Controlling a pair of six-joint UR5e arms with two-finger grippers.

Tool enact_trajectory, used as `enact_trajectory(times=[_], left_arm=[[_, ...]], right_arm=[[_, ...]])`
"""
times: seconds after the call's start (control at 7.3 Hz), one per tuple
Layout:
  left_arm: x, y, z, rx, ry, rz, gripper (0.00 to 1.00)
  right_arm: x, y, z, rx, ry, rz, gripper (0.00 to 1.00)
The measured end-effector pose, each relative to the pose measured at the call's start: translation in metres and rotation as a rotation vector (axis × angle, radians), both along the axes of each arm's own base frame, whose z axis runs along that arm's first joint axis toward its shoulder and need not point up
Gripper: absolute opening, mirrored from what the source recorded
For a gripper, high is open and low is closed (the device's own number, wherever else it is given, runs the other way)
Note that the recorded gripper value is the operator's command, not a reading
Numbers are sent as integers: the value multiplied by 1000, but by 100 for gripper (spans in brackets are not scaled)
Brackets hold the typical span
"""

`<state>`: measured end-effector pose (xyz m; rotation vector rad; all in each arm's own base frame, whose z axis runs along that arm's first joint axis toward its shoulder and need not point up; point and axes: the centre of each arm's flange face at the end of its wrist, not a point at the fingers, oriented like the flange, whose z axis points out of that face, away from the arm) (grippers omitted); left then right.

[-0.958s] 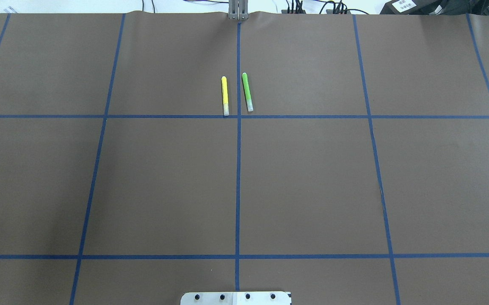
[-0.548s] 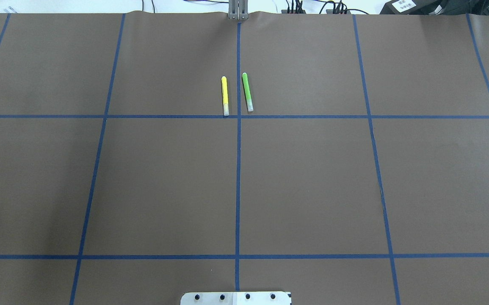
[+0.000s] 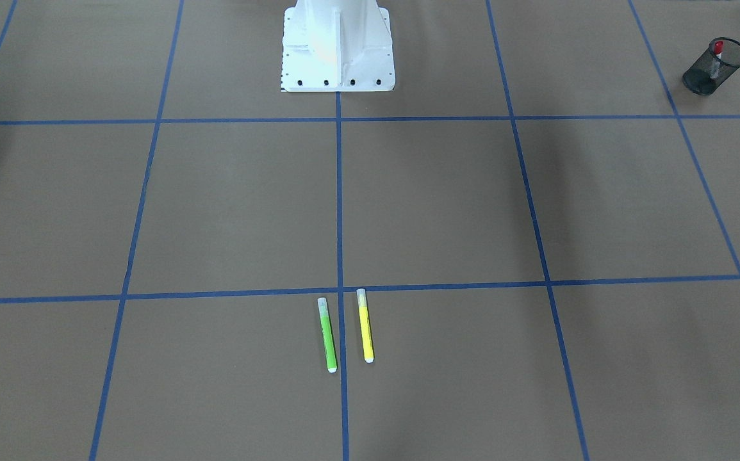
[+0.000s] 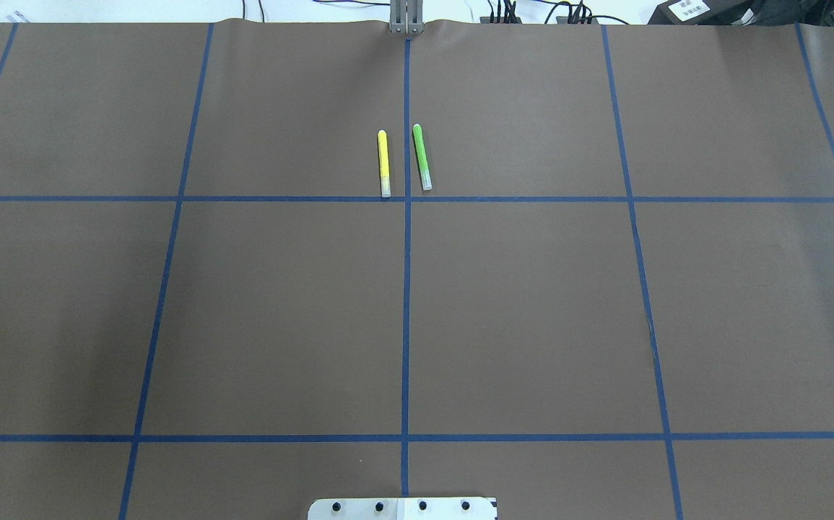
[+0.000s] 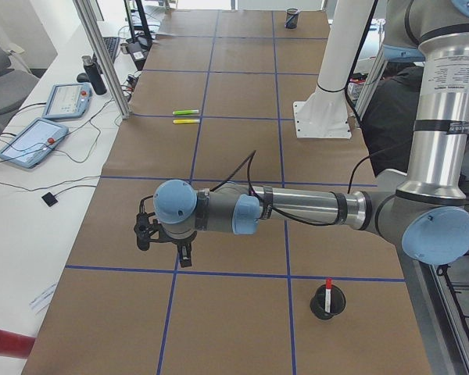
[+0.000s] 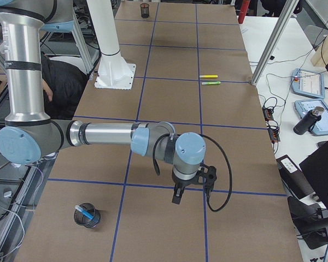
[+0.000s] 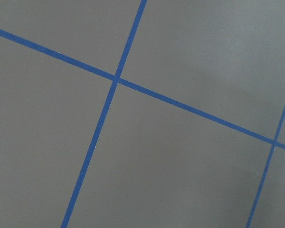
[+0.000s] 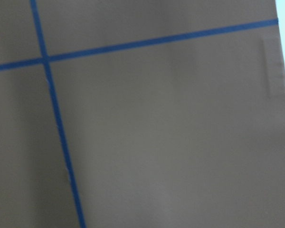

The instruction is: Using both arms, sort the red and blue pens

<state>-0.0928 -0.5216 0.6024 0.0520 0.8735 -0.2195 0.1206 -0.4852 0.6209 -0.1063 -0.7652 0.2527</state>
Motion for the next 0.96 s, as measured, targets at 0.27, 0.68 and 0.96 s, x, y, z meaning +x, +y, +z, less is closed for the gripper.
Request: enact_trajectory(times=[0.27, 0.68, 0.96], left_arm=[[11, -6, -9, 23, -172, -12, 100], [23, 13, -8, 17, -221, -9, 100], [26, 23, 0, 7, -223, 0, 100]], right_arm=[[-25, -26, -30, 69, -10, 11, 100], [-41, -29, -28, 108, -13, -6, 100], [-44, -20, -12, 79, -13, -10, 100]])
